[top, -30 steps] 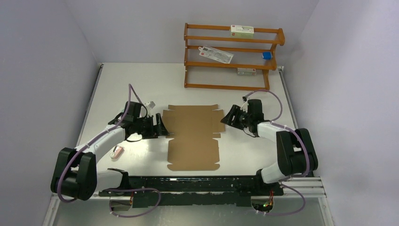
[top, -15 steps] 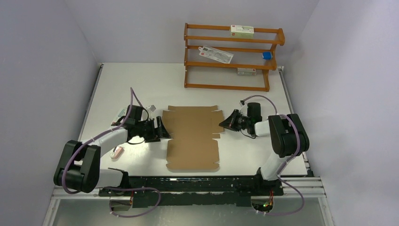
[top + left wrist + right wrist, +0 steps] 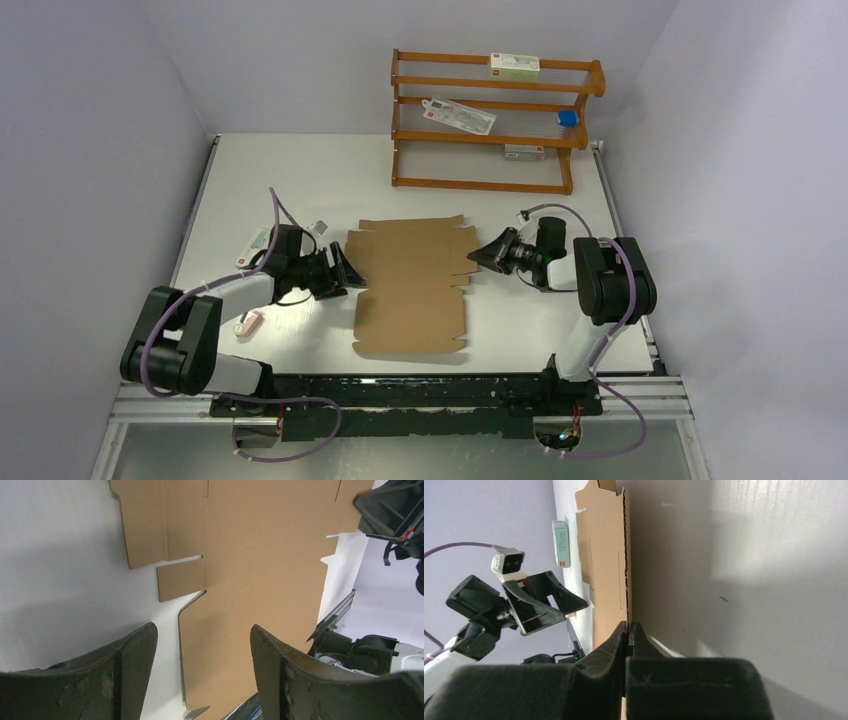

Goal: Fold the paper box

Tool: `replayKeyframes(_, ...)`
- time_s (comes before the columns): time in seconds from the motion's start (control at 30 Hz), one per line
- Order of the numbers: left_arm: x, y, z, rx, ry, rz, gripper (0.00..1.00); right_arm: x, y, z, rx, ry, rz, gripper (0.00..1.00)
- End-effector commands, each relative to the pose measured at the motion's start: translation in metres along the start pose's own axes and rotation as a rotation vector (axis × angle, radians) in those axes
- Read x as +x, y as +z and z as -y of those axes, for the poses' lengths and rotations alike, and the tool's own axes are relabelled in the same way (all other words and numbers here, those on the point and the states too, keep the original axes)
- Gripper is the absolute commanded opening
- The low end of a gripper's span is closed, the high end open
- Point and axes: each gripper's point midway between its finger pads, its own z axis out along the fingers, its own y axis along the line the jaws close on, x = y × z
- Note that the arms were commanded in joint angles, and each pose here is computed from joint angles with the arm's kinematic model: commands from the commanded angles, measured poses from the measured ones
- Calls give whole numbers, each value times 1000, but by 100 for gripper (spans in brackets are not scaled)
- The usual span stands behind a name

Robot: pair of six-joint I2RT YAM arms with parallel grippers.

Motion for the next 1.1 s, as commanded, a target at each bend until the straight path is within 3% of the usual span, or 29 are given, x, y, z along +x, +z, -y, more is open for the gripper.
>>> replayKeyframes(0.0,-9,8,8,68,-30,20,72,2,-1,0,-39,52,-13,0)
replayKeyframes(0.17,-8,10,2,44,-30,25,72,4,-2,-10,-99,101,-16,0)
replayKeyframes(0.37,-6,10,-7,1,-17,23,72,3,-1,0,-38,80,-18,0)
replayKeyframes(0.83,-7,9,-13,-15,-110,92,74,-1,-9,-41,-335,303,7,0)
replayKeyframes(1.07,-16,11,-1,69,-199,153,65,5,-9,-35,-332,308,2,0)
